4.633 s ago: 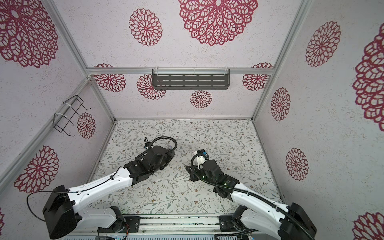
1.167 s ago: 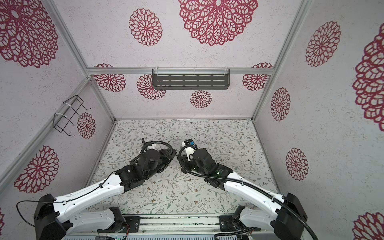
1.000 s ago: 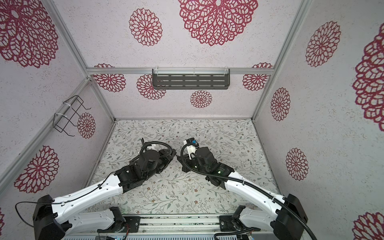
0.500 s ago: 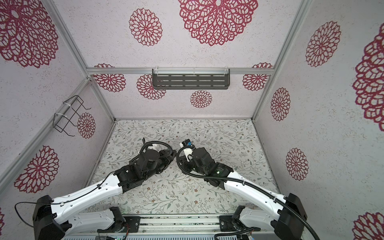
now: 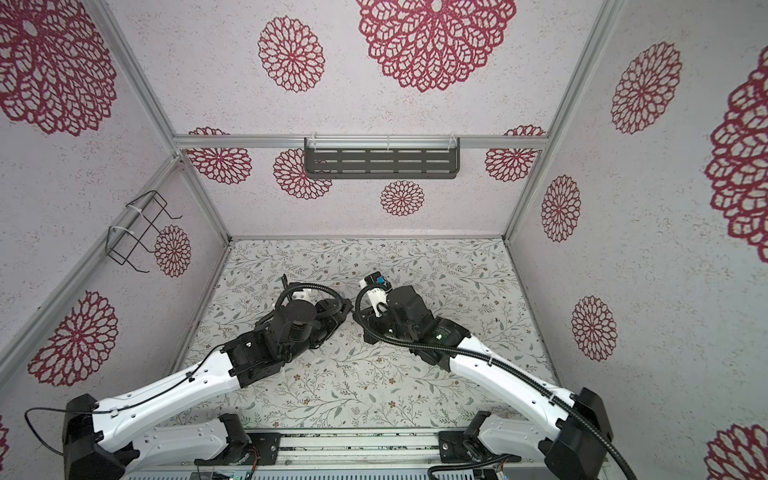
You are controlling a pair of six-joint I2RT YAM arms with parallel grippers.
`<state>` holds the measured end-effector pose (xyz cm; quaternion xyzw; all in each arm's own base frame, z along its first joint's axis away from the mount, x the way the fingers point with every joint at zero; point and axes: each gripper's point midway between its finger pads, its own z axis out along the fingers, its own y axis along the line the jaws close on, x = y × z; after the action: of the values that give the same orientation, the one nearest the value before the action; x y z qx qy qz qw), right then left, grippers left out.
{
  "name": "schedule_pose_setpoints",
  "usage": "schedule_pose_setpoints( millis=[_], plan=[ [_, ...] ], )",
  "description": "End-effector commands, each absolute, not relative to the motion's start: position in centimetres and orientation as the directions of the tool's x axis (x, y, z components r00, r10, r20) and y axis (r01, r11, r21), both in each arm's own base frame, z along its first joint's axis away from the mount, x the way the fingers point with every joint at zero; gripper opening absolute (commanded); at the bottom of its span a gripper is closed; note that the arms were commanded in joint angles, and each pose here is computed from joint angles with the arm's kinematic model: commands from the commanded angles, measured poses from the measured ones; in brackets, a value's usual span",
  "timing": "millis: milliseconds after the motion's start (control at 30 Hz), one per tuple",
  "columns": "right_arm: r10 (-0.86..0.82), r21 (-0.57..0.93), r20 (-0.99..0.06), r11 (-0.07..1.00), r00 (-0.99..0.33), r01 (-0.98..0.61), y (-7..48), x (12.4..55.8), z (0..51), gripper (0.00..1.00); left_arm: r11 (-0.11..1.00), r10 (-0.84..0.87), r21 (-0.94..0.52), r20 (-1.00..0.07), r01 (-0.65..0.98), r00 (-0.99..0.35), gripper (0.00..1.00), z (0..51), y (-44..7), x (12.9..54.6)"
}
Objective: Unlock with the key
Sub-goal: 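Push the key into the padlock's keyhole with the right gripper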
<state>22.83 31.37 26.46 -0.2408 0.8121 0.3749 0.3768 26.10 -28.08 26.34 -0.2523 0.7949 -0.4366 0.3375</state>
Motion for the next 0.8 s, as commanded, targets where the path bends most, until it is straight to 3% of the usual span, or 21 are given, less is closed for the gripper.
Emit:
schedule_pose_setpoints(
  millis=[0,67,333,600,767],
  plan=[
    [0.088,0.464,-0.874,0.443,-0.478,-0.767,33.5,23.2,36.5,0.0,0.527,-0.497,-0.849,-0.29,-0.02,-0.818,0.0,25.0,-32.9,21.7],
    [0.046,0.442,-0.876,0.478,-0.48,-0.759,33.6,23.6,35.5,0.0,0.58,-0.493,-0.813,-0.306,-0.045,-0.815,0.0,24.1,-32.1,22.0],
    [0.001,0.392,-0.881,0.564,-0.473,-0.727,32.0,24.0,32.3,0.0,0.6,-0.564,-0.797,-0.353,-0.077,-0.747,0.0,23.9,-28.5,24.4],
    [-0.03,0.385,-0.881,0.537,-0.473,-0.751,31.6,22.8,31.2,0.29,0.584,-0.635,-0.805,-0.371,-0.107,-0.678,0.0,24.2,-27.1,26.3],
    [0.008,0.417,-0.863,0.573,-0.504,-0.705,30.5,22.8,30.3,0.33,0.565,-0.671,-0.815,-0.364,-0.128,-0.646,0.0,24.4,-26.6,26.8]
  ],
)
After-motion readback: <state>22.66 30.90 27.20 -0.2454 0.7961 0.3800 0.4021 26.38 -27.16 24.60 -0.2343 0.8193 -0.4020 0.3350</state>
